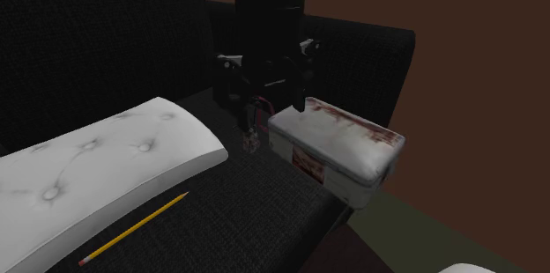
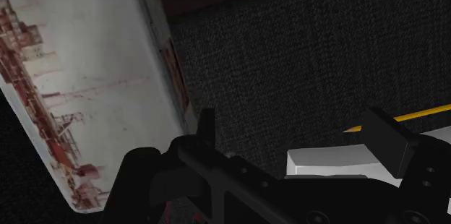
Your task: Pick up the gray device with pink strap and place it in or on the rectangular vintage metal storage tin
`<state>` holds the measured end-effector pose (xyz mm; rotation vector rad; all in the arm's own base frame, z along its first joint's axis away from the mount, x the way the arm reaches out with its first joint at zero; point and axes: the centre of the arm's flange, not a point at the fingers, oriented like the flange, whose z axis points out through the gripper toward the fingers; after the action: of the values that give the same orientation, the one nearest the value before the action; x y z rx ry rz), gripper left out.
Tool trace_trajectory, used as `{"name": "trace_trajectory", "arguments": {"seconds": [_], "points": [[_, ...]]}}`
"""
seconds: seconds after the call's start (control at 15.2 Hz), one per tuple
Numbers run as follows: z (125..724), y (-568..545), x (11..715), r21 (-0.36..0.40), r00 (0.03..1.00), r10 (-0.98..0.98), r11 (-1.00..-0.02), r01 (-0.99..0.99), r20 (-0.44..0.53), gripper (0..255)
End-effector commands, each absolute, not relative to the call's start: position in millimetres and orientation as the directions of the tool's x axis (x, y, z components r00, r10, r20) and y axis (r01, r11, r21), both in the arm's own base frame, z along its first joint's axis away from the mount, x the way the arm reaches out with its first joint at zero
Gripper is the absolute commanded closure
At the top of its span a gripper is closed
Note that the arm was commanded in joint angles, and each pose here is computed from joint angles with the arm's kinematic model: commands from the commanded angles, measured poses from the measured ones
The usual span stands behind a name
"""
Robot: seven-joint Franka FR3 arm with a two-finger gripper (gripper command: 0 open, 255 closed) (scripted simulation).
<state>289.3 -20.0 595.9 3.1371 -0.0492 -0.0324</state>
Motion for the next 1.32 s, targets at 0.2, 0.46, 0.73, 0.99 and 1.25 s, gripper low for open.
{"name": "trace_trajectory", "arguments": {"seconds": [0.2, 0.46, 0.73, 0.99, 1.25], "points": [[572.5, -42.9, 314.4, -0.033, 0.999, 0.042, -0.999, 0.042, -0.007, 0], [540.6, -69.1, 350.6, -0.081, 0.990, 0.139, -0.987, 0.140, 0.015, 0], [508.3, -90.1, 389.8, -0.126, 0.971, 0.234, -0.963, 0.237, 0.041, 0], [475.7, -105.4, 431.3, -0.168, 0.943, 0.324, -0.928, 0.332, 0.071, 0], [453.6, -104.8, 440.0, -0.176, 0.937, 0.342, -0.920, 0.350, 0.078, 0]]}}
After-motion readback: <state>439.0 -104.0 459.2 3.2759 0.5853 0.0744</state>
